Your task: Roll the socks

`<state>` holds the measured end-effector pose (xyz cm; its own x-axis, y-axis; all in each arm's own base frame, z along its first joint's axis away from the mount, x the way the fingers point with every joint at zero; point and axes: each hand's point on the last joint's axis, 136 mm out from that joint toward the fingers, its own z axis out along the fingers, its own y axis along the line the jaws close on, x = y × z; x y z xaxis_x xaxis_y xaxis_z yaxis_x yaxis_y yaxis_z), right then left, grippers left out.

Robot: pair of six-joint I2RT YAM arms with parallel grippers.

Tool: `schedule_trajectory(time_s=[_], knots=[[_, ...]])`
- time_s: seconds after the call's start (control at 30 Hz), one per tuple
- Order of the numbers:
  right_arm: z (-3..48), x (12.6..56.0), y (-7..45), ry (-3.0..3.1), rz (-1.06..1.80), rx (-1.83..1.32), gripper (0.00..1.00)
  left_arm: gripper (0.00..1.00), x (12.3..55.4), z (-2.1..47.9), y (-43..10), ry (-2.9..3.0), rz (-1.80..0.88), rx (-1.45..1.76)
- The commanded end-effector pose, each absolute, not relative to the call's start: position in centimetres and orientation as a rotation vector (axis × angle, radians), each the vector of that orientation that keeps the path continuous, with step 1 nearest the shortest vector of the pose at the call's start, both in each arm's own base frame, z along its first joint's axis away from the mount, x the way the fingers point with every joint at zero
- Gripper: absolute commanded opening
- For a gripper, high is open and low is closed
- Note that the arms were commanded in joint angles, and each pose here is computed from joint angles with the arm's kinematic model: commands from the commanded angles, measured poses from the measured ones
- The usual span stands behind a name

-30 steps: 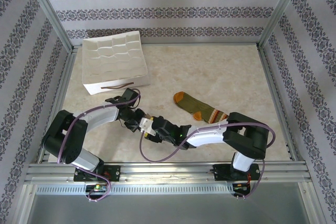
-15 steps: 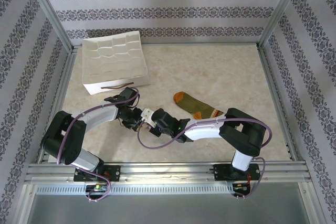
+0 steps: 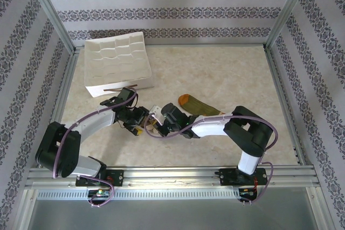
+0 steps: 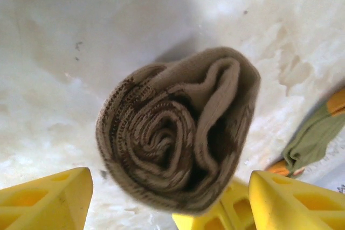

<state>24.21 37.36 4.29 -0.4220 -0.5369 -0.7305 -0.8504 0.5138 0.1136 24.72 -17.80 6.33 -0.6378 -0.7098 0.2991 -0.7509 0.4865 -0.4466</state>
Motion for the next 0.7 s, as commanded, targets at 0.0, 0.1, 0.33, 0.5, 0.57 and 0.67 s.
schedule_trajectory(time_s=[0.0,0.1,0.33,0.5,0.57,0.67], knots=[[-2.3,20.6,33.0,2.472,0.602,-1.18,0.0,0.74,24.5,6.9,-18.1,-2.621,0.918,1.295],[-1.9,20.8,33.6,2.499,0.662,-1.157,0.0,0.74,24.3,6.0,-18.0,-2.602,0.911,1.319],[-1.1,20.5,34.8,2.525,0.79,-1.112,0.0,0.74,26.1,3.5,-18.1,-2.638,0.842,1.333],[0.3,20.8,35.3,2.472,0.865,-1.099,0.02,0.51,24.2,0.2,-16.5,-2.66,0.607,1.286],[1.9,21.0,35.5,2.372,0.89,-1.093,0.14,0.36,23.2,-0.7,-16.0,-2.654,0.563,1.285],[4.6,21.6,35.0,2.19,0.861,-1.076,0.41,0.11,22.4,-1.1,-15.5,-2.622,0.562,1.297]])
